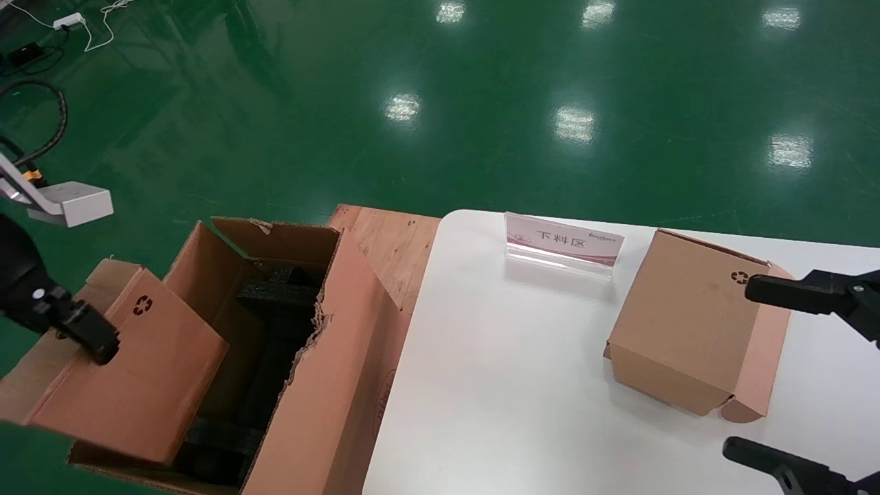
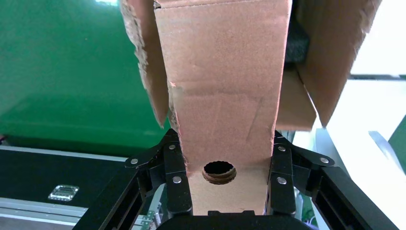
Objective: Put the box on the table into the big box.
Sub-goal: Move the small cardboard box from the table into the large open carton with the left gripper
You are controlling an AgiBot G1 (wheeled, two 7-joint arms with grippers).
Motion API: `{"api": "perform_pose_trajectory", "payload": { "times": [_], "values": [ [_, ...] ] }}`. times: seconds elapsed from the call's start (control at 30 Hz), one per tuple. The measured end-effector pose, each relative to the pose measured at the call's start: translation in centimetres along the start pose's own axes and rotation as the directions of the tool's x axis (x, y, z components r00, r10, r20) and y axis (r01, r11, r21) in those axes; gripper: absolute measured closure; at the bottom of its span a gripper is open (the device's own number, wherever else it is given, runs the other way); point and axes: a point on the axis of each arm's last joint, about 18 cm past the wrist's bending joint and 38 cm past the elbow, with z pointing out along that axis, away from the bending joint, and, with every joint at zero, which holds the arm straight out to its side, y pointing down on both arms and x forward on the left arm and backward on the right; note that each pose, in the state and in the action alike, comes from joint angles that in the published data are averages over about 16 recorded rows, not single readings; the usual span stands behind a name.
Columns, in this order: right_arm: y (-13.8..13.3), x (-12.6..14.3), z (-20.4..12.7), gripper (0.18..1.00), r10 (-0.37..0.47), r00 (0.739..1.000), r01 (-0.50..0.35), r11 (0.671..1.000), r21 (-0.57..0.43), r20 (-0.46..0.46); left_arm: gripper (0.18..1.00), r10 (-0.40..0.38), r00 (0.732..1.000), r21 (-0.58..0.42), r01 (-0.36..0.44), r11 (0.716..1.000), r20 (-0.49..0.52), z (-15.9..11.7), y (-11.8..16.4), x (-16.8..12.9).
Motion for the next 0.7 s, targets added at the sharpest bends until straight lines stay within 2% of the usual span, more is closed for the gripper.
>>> {"api": "perform_pose_trajectory", "payload": {
  "times": [0.37, 0.7],
  "values": [
    [0.0, 0.0, 0.0, 0.183, 0.000, 1.000, 0.000, 1.000, 0.000, 0.000, 0.836, -0.089, 0.996, 0.045, 0.088, 0.995, 0.026, 4.1, -2.3, -0.8],
    [0.0, 0.0, 0.0, 0.183, 0.000, 1.000, 0.000, 1.000, 0.000, 0.000, 0.836, -0.124, 0.992, 0.077, 0.122, 0.990, 0.029, 8.0, -3.4, -1.3]
  ]
}}
